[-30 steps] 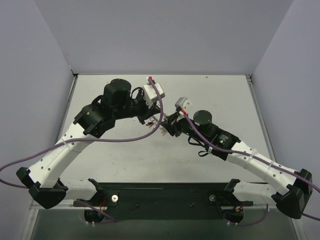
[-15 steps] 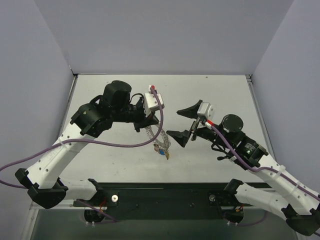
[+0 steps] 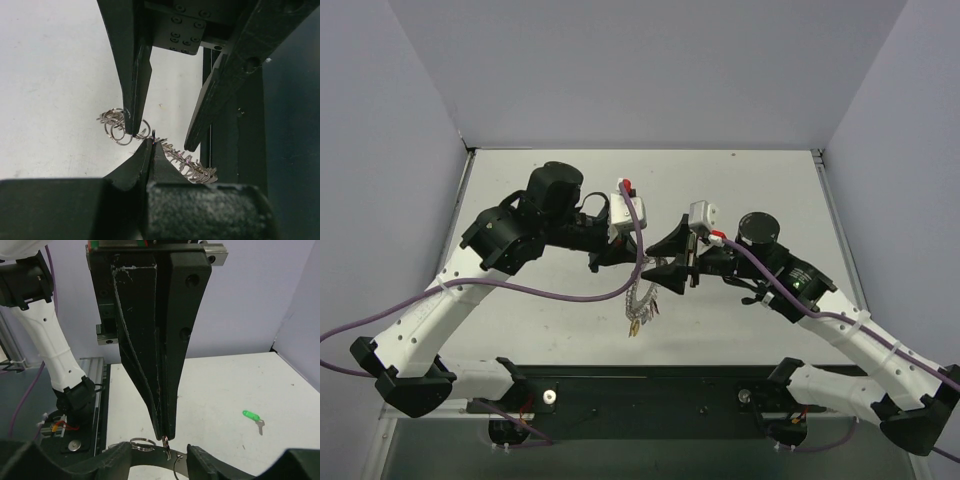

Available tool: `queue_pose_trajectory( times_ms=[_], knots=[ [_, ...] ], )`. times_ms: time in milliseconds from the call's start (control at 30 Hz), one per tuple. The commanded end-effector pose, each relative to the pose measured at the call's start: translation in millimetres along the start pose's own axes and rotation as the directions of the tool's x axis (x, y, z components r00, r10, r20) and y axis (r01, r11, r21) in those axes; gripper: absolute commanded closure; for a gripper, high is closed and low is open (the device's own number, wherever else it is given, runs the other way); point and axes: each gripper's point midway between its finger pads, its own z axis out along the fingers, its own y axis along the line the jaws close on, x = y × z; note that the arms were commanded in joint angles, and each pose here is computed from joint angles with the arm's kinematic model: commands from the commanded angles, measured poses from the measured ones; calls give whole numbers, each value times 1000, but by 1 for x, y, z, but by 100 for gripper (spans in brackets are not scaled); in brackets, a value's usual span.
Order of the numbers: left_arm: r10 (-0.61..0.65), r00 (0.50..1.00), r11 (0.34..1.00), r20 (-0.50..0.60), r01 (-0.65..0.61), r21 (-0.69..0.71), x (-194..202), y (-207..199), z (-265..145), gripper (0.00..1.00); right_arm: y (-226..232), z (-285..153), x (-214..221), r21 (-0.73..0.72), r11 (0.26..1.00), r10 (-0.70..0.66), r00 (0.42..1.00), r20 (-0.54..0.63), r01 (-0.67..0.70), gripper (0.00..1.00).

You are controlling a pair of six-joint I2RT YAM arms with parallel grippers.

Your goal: Put the keys on the keyring

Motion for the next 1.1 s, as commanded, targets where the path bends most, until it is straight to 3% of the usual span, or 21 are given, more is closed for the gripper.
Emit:
queue_pose_trajectory(
  times_ms=[0, 200, 233, 467, 633, 800, 933, 1067],
  knots=[
    [88, 990, 995, 114, -92, 26, -33, -11, -12, 100, 8, -1, -29, -56, 997, -41, 996, 75, 45, 58],
    [90, 989, 995, 119, -95, 33, -34, -12, -12, 100, 2, 0, -28, -26, 999, -36, 997, 71, 38, 89],
    [92, 989, 995, 119, -96, 31, -34, -12, -12, 100, 2, 0, -28, -24, 999, -35, 997, 71, 37, 99],
    [86, 990, 996, 116, -85, -15, -34, -2, -11, 100, -2, 2, -25, -14, 999, -35, 997, 61, 36, 100],
    [73, 974, 982, 213, -33, -184, -52, 24, -26, 64, -5, -2, -29, 12, 998, -59, 994, 92, 59, 100],
    [56, 936, 972, 348, 29, -234, -64, 41, -42, 58, -8, -11, -34, 46, 997, -72, 985, 158, 66, 100],
    [17, 902, 993, 431, 35, -111, -68, 26, -43, 57, -13, -27, -54, 103, 992, -99, 951, 293, 72, 100],
    [-15, 870, 1000, 494, 8, 15, -71, 8, -37, 57, -20, -42, -69, 132, 991, -48, 898, 438, -11, 100]
  ],
)
